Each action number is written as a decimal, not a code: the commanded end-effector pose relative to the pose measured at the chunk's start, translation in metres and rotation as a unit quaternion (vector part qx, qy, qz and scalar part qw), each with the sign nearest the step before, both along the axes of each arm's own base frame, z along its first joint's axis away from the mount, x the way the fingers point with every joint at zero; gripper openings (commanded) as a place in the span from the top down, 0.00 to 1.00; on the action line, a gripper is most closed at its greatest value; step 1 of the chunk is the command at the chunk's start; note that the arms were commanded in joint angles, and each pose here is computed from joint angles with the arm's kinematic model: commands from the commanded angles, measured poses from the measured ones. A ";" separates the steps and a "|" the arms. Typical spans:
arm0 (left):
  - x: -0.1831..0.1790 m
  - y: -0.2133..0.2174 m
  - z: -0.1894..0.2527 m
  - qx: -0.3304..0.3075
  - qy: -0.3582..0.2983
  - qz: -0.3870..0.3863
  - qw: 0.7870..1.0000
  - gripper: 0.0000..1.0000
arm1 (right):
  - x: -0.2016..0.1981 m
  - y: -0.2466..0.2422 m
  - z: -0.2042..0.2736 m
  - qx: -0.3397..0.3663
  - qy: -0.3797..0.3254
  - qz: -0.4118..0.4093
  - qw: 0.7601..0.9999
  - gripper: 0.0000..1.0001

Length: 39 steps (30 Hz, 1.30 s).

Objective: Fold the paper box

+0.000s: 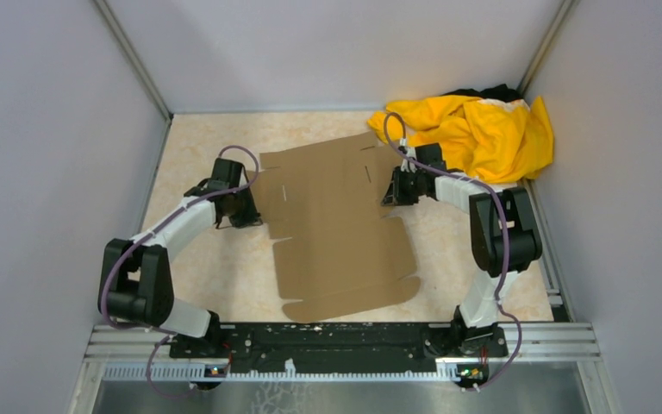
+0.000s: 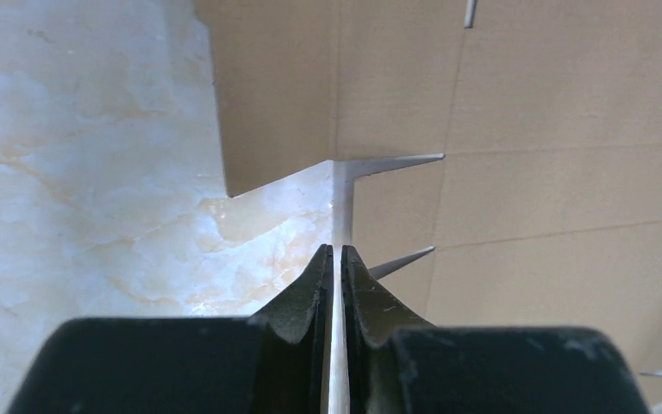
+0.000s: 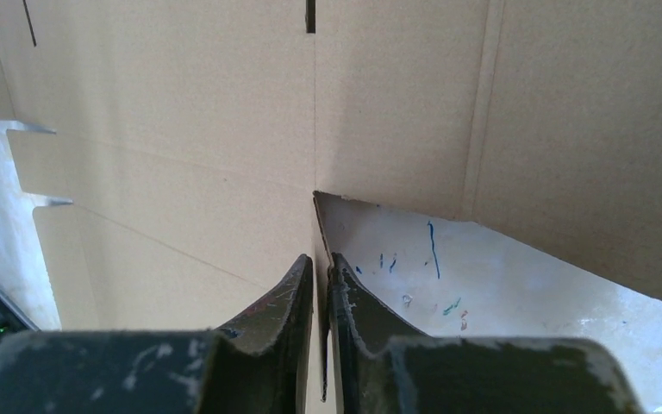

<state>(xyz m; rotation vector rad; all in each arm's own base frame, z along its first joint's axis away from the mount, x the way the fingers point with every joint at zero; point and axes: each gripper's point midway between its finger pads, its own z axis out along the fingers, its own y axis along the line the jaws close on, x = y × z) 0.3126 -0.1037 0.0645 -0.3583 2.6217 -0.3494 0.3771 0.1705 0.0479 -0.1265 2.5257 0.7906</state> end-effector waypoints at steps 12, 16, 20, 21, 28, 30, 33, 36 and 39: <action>-0.009 0.024 -0.021 0.043 0.020 0.063 0.997 0.88 | 0.003 0.000 0.027 0.013 -0.038 0.001 0.999 0.88; -0.008 0.023 -0.033 0.041 0.033 0.067 0.996 0.88 | 0.003 -0.001 0.033 0.013 -0.044 -0.001 0.999 0.82; -0.006 0.017 -0.043 0.030 0.040 0.065 0.997 0.89 | 0.003 -0.002 0.037 0.014 -0.049 -0.003 0.999 0.80; -0.004 0.015 -0.044 0.027 0.040 0.065 0.997 0.90 | 0.002 -0.002 0.037 0.014 -0.048 -0.002 0.999 0.80; 0.008 -0.002 -0.046 0.017 0.032 0.058 0.998 0.91 | 0.001 -0.002 0.037 0.014 -0.047 -0.001 0.999 0.93; 0.013 -0.011 -0.045 0.009 0.030 0.053 0.998 0.92 | 0.000 -0.002 0.036 0.014 -0.045 0.000 0.999 0.96; 0.017 -0.026 -0.040 0.004 0.023 0.040 0.999 0.92 | -0.001 -0.002 0.035 0.014 -0.045 0.002 0.999 0.99; 0.022 -0.038 -0.033 -0.003 0.014 0.033 0.999 0.92 | -0.002 -0.002 0.034 0.014 -0.043 0.002 0.999 1.00; 0.026 -0.046 -0.027 -0.007 0.008 0.027 1.000 0.93 | -0.003 -0.002 0.033 0.014 -0.043 0.002 0.999 1.00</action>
